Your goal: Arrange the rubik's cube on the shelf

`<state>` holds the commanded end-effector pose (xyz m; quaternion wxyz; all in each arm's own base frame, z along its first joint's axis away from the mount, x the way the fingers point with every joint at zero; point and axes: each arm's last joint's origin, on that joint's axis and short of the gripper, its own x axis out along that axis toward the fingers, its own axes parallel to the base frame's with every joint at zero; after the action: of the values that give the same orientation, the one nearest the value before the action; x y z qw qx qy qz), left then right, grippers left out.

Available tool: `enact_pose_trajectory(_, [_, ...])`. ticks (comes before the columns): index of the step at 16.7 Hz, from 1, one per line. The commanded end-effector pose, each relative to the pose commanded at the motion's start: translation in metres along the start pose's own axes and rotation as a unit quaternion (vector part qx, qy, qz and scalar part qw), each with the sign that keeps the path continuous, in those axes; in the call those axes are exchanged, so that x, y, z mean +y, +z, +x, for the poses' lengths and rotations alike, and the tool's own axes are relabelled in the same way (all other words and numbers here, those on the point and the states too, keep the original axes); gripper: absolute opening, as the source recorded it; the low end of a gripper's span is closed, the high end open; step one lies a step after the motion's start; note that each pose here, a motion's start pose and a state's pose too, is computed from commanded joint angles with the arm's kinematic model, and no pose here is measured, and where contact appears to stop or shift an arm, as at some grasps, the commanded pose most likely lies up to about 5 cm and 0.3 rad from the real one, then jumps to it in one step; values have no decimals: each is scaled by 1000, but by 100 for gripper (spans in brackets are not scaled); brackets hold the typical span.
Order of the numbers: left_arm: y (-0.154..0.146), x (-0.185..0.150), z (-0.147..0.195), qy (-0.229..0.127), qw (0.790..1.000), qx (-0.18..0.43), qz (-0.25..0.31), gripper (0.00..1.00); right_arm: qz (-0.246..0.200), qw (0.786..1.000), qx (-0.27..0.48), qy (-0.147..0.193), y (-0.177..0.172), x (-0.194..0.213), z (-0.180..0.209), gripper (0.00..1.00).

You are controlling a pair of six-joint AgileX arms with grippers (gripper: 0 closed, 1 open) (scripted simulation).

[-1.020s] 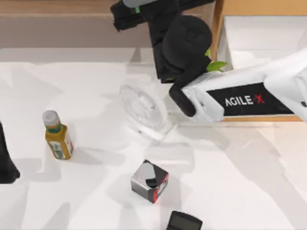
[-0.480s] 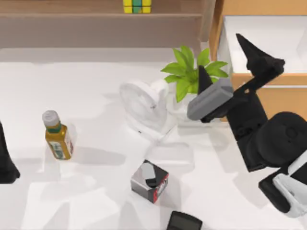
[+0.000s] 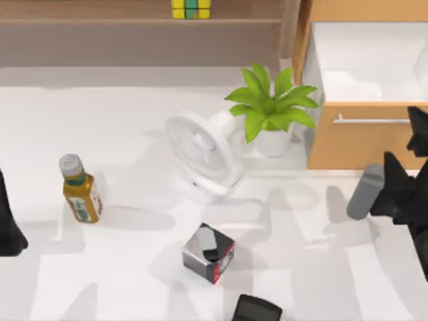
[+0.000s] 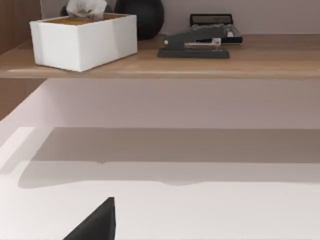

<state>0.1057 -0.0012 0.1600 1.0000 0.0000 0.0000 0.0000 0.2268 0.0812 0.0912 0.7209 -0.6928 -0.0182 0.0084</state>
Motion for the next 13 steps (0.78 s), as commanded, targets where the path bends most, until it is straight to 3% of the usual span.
enact_pose_trajectory(2, [0,0,0,0,1000,0,0,100,-19,1000,22,6,-9,2,0,100])
enact_pose_trajectory(13, [0,0,0,0,1000,0,0,100,-20,999,24,7,-10,2,18,100])
